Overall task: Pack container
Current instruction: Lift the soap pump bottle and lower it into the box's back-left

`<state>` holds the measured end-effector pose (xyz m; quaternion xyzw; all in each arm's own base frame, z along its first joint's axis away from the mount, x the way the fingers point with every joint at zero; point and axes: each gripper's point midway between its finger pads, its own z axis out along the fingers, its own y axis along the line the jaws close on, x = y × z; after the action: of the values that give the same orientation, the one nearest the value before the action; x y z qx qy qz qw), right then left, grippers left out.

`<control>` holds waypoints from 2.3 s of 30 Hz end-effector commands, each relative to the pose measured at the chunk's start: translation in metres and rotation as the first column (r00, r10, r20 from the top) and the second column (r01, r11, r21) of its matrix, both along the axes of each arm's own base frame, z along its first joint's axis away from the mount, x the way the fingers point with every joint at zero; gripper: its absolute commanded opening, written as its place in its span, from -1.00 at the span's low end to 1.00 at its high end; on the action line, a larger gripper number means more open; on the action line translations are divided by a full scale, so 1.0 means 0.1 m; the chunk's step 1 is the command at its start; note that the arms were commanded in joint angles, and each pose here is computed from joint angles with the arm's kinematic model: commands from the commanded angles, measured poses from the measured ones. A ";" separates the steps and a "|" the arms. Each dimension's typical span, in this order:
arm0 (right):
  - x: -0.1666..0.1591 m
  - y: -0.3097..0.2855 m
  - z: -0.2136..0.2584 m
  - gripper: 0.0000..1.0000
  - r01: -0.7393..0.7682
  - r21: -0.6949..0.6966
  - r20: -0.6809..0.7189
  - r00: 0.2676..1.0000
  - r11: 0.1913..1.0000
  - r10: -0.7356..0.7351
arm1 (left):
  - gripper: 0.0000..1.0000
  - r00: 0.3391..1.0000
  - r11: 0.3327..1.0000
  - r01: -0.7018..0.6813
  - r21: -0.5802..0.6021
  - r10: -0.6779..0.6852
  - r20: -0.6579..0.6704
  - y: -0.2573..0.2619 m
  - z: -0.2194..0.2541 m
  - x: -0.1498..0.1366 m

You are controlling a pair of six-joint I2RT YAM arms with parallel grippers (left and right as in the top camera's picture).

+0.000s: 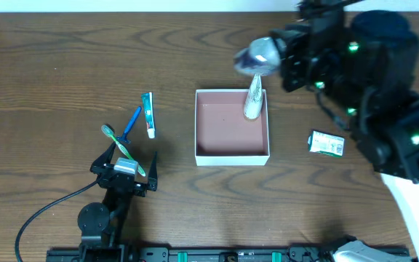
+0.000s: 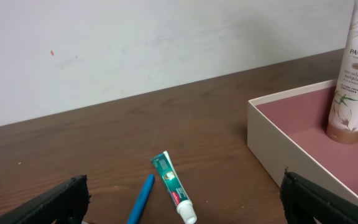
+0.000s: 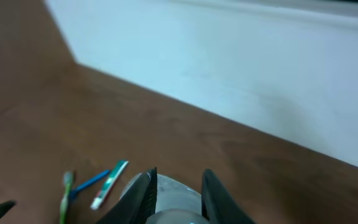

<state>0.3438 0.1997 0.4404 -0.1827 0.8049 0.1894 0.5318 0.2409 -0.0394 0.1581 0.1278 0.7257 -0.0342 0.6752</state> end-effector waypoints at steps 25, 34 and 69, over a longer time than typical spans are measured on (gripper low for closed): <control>0.72 1.08 -2.13 -0.71 -0.064 -0.277 -0.350 0.936 0.959 -0.039 | 0.96 0.999 1.000 0.005 -0.005 -0.006 -0.048 -0.01 -0.16 -0.01; 0.85 1.09 -2.43 -0.73 -0.058 -0.303 -0.380 0.923 0.951 -0.064 | 0.96 0.999 1.000 0.005 -0.005 -0.006 -0.048 -0.01 -0.16 -0.01; 1.03 1.23 -2.84 -0.17 -0.082 -0.329 -0.381 0.923 0.941 -0.052 | 0.96 0.999 1.000 0.005 -0.005 -0.006 -0.048 -0.01 -0.16 -0.01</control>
<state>0.4437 0.3206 0.1442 -0.2371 0.9171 0.0813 0.3100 0.2409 -0.0394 0.1581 0.1278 0.7257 -0.0342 0.6752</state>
